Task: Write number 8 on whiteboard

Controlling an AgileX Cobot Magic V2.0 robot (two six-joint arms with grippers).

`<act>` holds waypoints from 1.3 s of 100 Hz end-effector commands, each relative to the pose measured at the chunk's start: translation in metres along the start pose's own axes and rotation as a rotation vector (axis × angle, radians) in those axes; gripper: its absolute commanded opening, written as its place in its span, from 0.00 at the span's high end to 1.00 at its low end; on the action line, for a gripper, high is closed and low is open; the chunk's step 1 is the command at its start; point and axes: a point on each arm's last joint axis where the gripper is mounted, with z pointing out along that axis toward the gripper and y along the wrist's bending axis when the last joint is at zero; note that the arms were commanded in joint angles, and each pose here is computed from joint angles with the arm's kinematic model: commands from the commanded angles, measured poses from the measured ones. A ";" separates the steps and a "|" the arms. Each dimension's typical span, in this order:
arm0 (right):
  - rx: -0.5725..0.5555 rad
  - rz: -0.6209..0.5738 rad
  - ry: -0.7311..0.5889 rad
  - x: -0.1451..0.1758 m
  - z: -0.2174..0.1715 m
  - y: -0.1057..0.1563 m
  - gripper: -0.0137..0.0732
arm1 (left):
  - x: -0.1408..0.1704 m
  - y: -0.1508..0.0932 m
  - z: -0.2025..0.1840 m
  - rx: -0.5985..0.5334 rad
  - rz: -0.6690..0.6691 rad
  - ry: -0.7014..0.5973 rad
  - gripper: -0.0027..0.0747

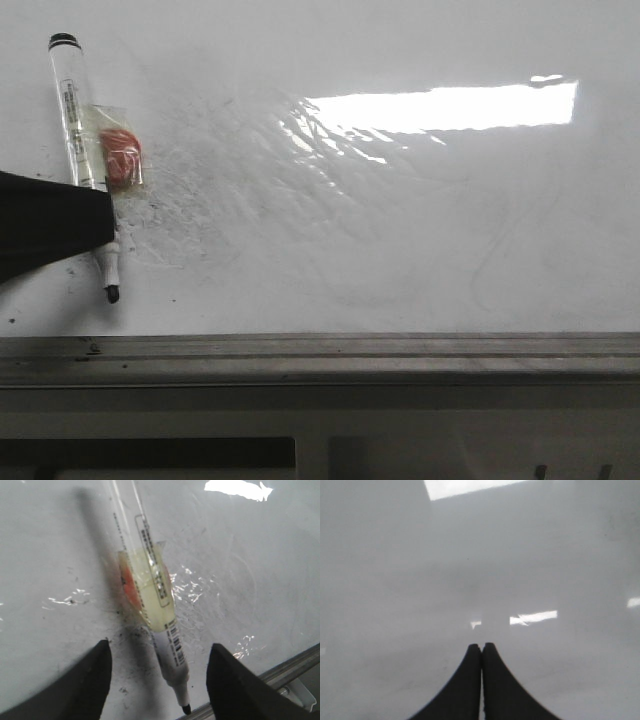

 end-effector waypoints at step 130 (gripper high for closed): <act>-0.481 -0.300 0.119 -0.049 0.009 0.048 0.91 | -0.007 -0.021 0.011 0.142 0.159 0.019 0.99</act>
